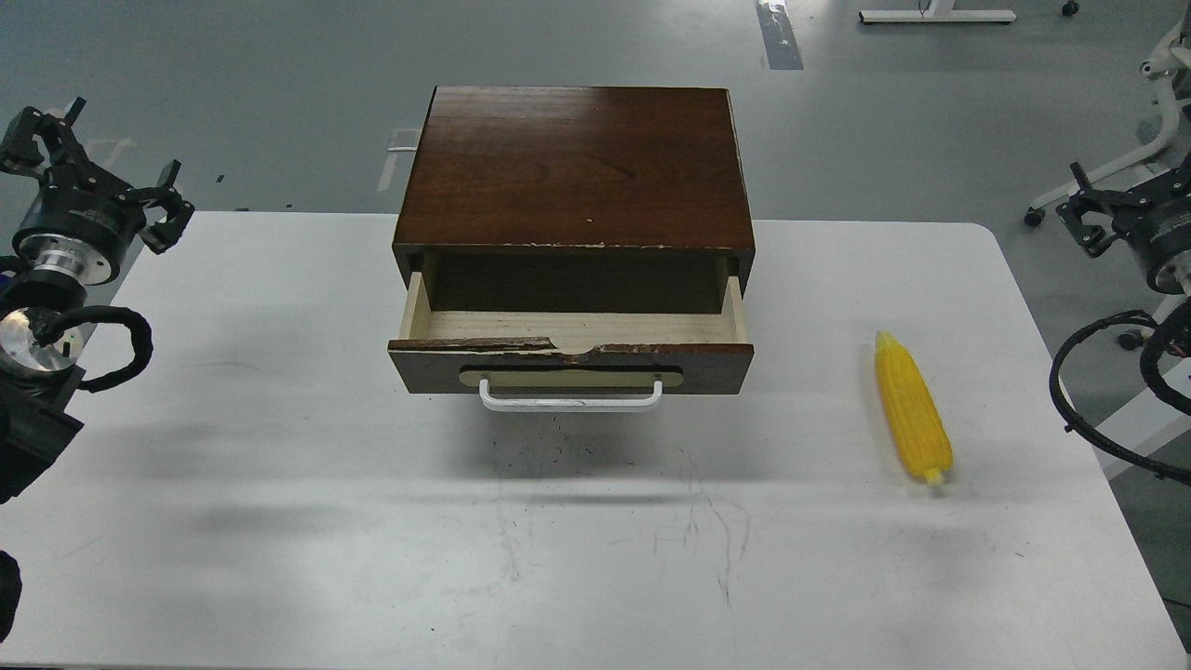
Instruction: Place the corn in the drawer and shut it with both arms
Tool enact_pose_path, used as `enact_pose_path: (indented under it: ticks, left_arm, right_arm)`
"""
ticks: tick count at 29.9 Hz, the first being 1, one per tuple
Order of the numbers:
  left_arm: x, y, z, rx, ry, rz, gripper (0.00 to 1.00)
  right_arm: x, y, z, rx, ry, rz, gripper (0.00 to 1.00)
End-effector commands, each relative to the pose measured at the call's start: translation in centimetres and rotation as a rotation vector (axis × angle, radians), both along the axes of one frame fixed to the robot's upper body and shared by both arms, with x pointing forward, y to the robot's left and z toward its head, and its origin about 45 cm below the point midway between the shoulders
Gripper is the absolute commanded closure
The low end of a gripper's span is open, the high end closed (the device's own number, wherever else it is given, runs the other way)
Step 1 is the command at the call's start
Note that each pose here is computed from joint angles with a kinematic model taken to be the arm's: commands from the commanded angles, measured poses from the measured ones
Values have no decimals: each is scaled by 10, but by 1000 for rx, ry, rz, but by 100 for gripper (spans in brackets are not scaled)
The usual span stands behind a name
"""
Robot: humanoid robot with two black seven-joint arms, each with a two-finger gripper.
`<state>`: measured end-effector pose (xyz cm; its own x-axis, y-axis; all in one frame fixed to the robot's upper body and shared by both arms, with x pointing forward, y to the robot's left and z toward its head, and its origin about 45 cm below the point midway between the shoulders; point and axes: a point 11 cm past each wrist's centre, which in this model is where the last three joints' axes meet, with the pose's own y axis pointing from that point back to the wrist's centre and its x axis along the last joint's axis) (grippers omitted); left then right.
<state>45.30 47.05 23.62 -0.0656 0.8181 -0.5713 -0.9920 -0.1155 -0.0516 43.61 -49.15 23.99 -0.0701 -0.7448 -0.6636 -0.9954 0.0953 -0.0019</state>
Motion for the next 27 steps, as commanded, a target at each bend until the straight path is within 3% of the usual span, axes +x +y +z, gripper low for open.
enact_pose_path:
  ticks: [1,12,21,27]
  left_arm:
    - [1,-2,0,-1,-4,-1,2]
    - [-2,4,-2,6,6,11,2]
    - [3,-22,-3,-23,-4,-68,2]
    - [11,-56,7,-68,-46,-163,2]
  right_arm:
    - [1,2,1,2,-3,5,0]
    - [20,25,24,-74,-27,93,0]
    - [24,57,117,-649,-42,410,0]
    - [13,97,133,-1015,-2,632,0]
